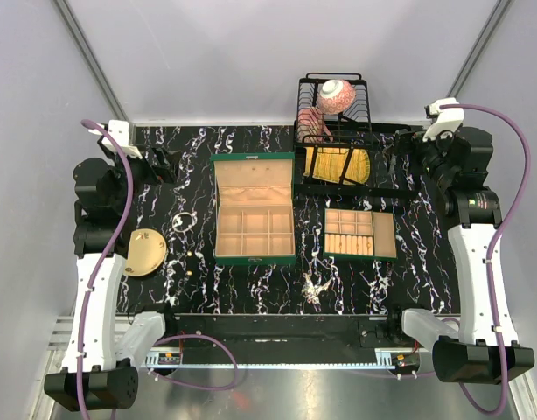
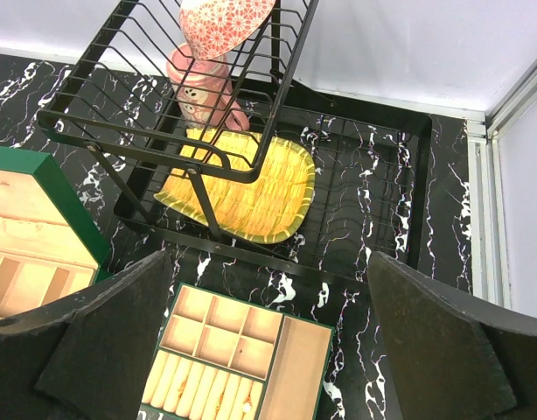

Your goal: Organize the mixed jewelry

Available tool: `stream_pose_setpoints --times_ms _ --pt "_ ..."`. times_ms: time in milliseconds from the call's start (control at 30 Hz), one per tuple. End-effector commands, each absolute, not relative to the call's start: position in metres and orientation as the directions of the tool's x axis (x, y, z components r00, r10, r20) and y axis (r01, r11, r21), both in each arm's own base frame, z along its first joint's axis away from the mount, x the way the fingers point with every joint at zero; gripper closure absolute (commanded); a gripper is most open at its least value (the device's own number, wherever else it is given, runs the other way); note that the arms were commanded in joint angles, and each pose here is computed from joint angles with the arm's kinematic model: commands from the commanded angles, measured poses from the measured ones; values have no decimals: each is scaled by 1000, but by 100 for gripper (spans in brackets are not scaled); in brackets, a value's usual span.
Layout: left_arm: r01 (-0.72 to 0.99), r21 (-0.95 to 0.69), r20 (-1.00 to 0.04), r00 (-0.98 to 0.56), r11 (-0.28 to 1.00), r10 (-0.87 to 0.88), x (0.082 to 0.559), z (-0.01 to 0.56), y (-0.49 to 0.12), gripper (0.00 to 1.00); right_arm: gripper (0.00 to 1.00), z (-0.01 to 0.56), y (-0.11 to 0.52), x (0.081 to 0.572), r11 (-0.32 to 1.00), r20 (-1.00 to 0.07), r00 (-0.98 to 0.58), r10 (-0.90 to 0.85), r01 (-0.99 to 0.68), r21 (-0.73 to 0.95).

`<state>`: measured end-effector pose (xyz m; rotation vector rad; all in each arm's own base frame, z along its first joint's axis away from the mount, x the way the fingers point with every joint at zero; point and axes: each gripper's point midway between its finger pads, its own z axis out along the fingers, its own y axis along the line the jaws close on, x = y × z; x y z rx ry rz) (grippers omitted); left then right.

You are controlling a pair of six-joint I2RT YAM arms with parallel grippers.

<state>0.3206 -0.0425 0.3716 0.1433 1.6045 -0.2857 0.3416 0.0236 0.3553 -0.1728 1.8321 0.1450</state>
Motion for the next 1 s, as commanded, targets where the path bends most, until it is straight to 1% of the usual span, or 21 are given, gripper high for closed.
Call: stream_pose_setpoints --times_ms 0,433,500,600,667,800,867,967 --pt "293 -87 -996 -13 952 -87 315 384 -47 1 0 381 30 336 973 -980 -190 -51 -230 -6" --pt "312 -82 -997 -38 947 -74 307 378 -50 1 0 372 34 330 966 -974 -215 -67 -259 -9" --pt "326 -73 -997 -41 943 -63 306 376 -53 1 0 369 37 327 959 -971 -221 -93 -284 -27" --pt "387 -51 -998 -60 921 -29 299 370 -63 1 0 356 46 318 930 -956 -254 -150 -366 -48" --pt "422 -23 -997 -82 906 13 294 361 -66 1 0 343 56 308 900 -938 -296 -183 -435 -38" --pt "515 -8 -990 -125 857 66 284 340 -81 1 0 303 73 281 793 -869 -358 -343 -605 -64" --pt "542 3 -985 -145 841 97 281 329 -85 1 2 283 93 266 719 -830 -360 -426 -692 -69" --pt "583 20 -978 -158 812 137 276 318 -91 1 5 244 115 240 591 -741 -332 -583 -800 -106"
